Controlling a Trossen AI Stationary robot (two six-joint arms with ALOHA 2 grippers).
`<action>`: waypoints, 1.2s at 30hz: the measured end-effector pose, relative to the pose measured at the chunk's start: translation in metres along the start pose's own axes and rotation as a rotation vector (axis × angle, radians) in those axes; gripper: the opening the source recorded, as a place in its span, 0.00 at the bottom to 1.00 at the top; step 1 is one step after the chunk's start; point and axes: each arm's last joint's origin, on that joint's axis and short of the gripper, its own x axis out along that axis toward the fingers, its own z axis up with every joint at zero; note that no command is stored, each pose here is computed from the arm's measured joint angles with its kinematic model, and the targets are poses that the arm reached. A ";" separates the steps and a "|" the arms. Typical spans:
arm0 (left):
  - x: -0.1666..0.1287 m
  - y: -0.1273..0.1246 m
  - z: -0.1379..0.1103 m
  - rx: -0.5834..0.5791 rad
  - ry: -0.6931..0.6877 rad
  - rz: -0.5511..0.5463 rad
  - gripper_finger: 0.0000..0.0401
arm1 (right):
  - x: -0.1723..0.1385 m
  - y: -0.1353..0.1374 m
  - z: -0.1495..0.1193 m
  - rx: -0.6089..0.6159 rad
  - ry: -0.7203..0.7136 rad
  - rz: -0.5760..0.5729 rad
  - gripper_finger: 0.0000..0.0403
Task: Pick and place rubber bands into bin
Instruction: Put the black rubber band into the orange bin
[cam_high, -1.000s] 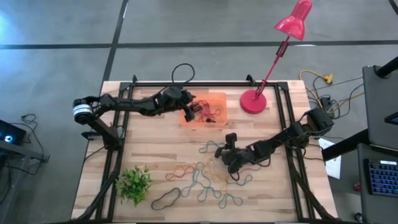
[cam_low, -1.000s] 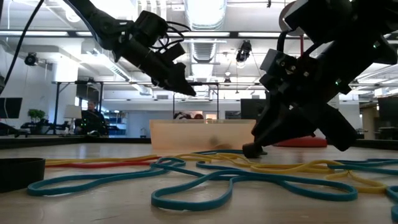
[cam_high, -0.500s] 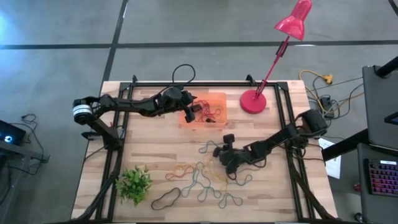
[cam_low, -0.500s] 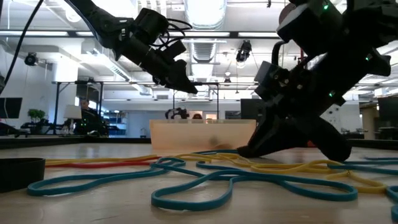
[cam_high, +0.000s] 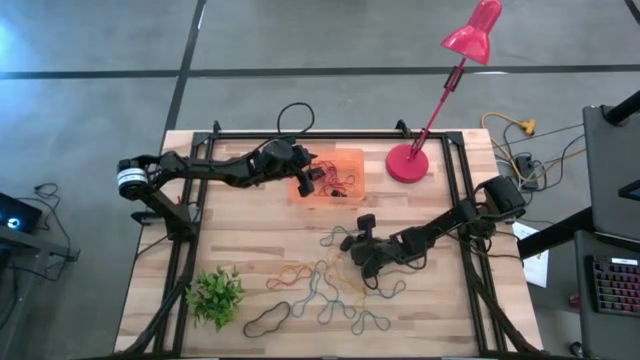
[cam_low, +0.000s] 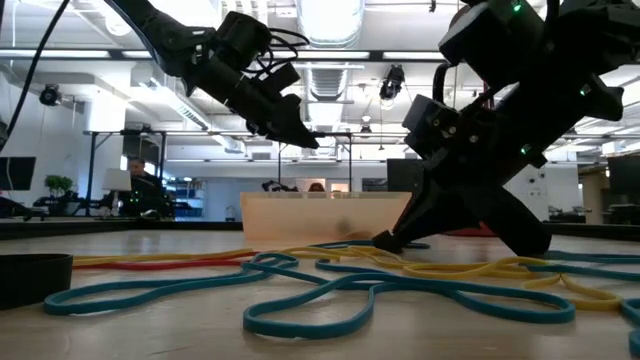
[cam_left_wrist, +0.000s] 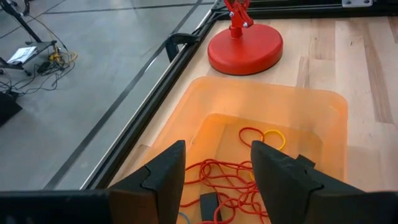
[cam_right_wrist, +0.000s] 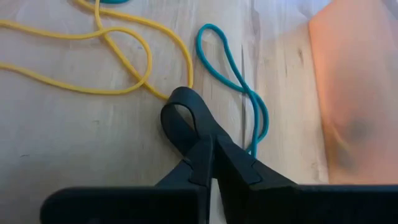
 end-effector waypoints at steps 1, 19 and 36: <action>0.000 0.000 0.000 0.000 0.000 0.000 0.42 | 0.000 0.000 0.000 0.000 0.000 0.000 0.02; 0.000 -0.001 0.000 0.001 -0.001 -0.004 0.42 | -0.041 -0.017 0.035 -0.027 -0.047 -0.105 0.02; 0.000 -0.002 0.000 0.002 0.001 -0.004 0.42 | -0.019 -0.015 0.026 -0.076 -0.029 0.184 0.21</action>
